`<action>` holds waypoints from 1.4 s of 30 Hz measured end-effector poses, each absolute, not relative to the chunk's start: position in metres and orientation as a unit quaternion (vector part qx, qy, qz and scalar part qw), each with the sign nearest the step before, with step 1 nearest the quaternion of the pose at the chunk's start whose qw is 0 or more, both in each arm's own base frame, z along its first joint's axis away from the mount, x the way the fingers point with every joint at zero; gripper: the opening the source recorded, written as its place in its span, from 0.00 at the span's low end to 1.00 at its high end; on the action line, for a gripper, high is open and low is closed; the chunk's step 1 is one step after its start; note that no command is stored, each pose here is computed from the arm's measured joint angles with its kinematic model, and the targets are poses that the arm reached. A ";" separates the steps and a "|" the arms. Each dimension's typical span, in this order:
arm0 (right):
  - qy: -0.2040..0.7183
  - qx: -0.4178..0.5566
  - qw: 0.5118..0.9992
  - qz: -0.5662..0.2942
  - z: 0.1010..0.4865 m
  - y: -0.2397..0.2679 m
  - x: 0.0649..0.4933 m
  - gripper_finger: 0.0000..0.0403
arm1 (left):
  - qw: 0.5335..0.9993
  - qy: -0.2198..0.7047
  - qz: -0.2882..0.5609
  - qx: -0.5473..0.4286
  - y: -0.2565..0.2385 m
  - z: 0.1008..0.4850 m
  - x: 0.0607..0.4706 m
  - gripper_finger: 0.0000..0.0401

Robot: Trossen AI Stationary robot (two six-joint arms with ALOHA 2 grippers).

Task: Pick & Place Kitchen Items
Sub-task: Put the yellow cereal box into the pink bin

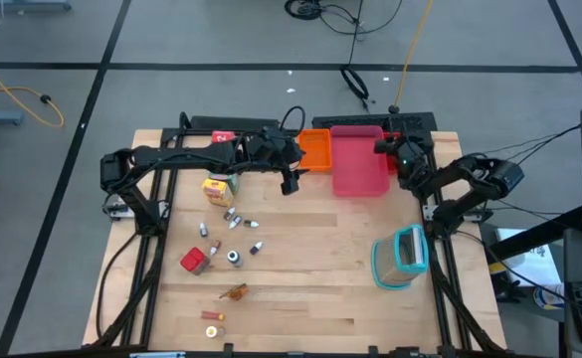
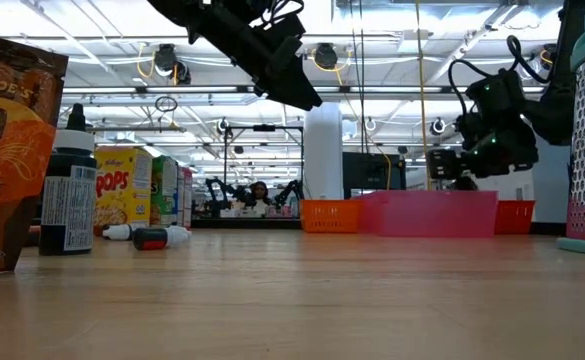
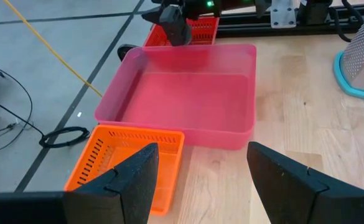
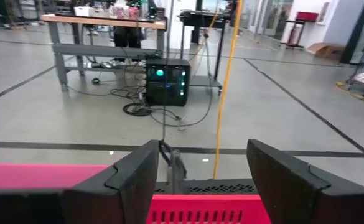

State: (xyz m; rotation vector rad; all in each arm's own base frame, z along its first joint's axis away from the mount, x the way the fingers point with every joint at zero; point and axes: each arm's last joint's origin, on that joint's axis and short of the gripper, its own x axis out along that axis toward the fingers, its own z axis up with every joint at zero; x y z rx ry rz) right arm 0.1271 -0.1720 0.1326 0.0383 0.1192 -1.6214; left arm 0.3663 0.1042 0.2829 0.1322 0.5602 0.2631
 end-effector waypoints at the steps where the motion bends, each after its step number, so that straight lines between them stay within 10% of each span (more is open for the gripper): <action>1: 0.053 0.017 0.687 -0.724 0.133 -0.172 0.127 0.58 | 0.950 0.275 0.129 0.065 0.104 0.283 0.366 0.62; 42: -0.057 -0.023 0.919 -0.389 0.204 -0.060 0.175 0.53 | 0.902 0.414 0.112 -0.040 0.032 0.317 0.249 0.62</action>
